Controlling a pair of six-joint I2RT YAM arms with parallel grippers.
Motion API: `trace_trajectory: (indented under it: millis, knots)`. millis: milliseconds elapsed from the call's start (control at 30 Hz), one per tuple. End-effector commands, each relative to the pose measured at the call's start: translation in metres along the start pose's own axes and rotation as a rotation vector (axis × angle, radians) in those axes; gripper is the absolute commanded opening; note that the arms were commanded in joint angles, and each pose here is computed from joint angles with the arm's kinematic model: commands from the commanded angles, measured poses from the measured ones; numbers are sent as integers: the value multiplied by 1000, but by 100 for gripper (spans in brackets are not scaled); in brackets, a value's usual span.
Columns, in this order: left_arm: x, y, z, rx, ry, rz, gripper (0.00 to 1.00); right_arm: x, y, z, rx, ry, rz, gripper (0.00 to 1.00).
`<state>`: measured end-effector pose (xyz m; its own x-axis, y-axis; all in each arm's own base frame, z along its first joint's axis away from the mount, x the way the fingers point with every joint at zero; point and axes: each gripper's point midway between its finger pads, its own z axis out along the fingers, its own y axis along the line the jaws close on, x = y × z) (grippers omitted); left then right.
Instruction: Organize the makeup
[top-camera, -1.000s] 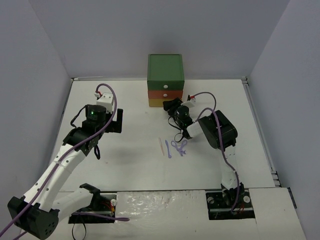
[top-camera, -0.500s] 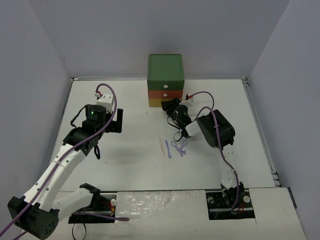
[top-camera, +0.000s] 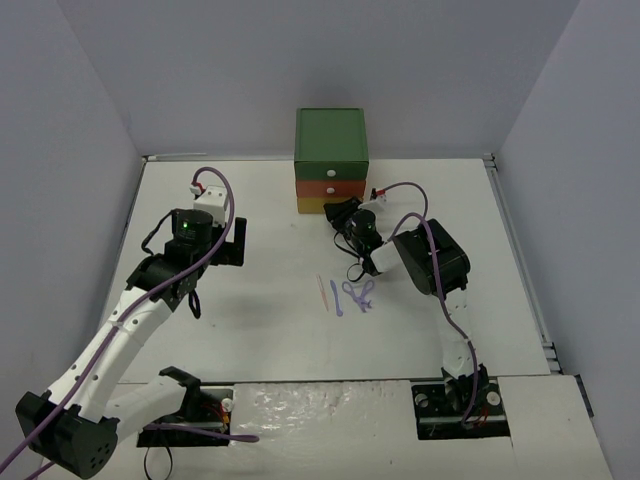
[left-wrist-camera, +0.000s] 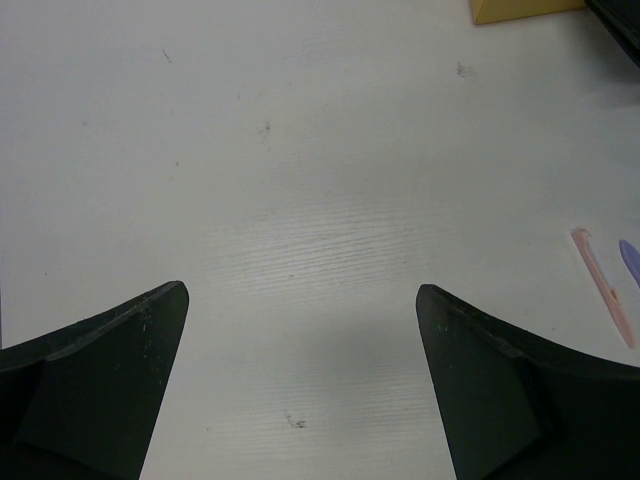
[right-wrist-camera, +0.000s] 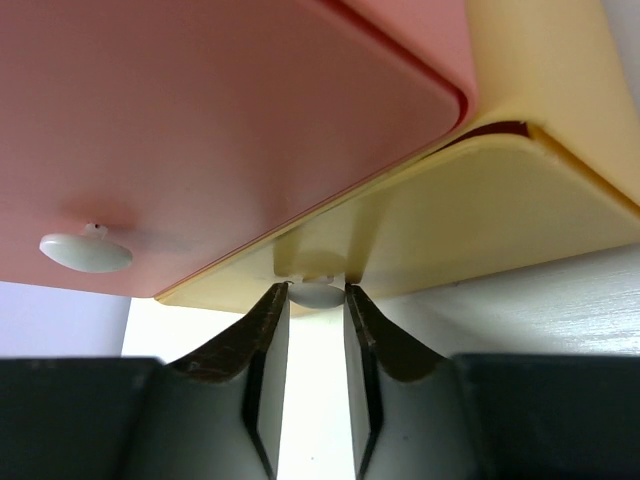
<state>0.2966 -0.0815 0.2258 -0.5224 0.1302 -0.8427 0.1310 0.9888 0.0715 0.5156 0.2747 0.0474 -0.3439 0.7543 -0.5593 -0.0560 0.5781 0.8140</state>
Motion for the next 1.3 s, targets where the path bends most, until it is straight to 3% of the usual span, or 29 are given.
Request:
trace_trajectory:
  millis: [0,167,1067,1200,1267]
  knots:
    - [-27,1,-3,-1,-82,-32,97,-43,57,2,-192,-141,61,12]
    - [-27,0,-3,0,-81,-32,97,-44,56,-8,-211,-148,103,0]
    - [-27,4,-5,-16,-86,-33,97,-26,72,-115,-218,-79,95,0]
    - [-26,3,-5,-13,-82,-33,97,-22,73,-121,-199,-61,52,9]
    - [-27,3,-5,-10,-83,-39,97,-25,78,-124,-197,-64,31,23]
